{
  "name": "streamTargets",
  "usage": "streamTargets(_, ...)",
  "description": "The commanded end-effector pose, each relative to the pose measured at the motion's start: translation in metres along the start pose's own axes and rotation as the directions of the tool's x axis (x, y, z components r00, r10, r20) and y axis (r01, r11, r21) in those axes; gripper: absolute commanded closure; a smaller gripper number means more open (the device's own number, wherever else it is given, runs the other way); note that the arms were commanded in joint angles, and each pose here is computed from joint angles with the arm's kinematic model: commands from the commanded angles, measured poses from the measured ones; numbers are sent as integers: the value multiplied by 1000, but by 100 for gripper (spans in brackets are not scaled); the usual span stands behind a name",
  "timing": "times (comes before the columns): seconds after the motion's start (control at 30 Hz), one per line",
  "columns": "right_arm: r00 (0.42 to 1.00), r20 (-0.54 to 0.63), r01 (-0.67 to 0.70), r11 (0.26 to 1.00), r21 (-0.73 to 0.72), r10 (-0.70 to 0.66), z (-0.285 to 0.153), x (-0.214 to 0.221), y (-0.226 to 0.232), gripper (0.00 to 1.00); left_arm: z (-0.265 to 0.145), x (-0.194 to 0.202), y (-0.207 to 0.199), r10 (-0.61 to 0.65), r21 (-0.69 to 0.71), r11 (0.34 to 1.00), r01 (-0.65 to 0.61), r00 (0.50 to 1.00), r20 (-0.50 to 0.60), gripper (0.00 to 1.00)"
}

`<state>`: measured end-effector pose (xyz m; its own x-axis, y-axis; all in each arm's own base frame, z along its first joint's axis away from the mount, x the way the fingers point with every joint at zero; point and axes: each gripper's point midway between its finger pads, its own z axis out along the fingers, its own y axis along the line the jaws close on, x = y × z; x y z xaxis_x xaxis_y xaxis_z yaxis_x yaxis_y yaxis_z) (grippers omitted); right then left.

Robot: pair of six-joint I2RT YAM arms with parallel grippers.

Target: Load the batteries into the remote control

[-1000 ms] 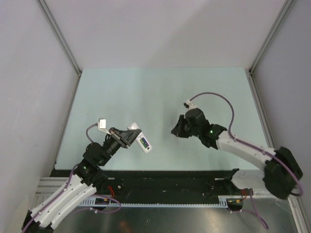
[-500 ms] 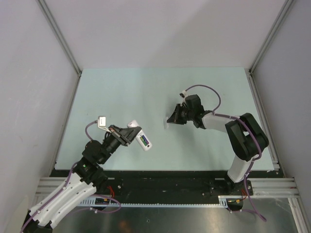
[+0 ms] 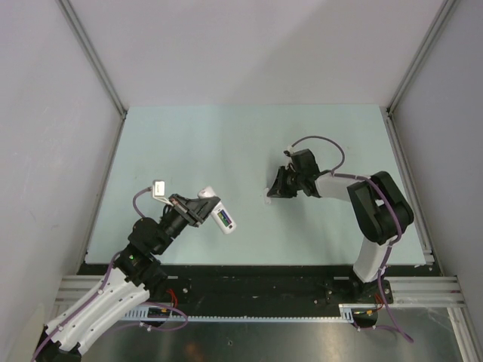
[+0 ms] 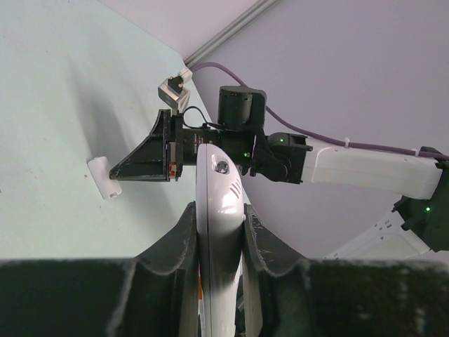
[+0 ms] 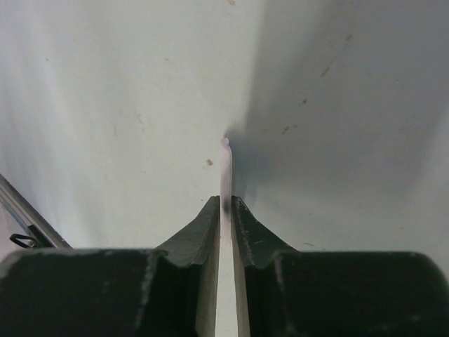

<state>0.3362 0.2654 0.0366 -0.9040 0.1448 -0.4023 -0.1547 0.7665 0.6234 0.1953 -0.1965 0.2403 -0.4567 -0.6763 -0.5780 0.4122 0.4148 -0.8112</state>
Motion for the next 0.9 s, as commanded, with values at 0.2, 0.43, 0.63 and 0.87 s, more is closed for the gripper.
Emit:
streamTargets(0.2, 999, 45, -13, 996, 91, 9, -16, -20, -18, 61, 0, -10, -14, -4, 50, 999, 2, 999, 37, 100)
streamTargets(0.43, 980, 112, 140, 969, 204, -165, -30, -32, 19, 45, 1, -9, -13, -3, 48, 999, 2, 1000, 30, 100)
streamTargets(0.63, 960, -1, 240, 822, 516, -279, -18, -3, 12, 33, 0, -2, -8, -16, 42, 999, 16, 1000, 12, 100)
streamTargets(0.87, 964, -1, 215, 775, 595, -266, -9, 1, 4, 30, -1, -2, -14, -9, 62, 998, 9, 1000, -1, 100)
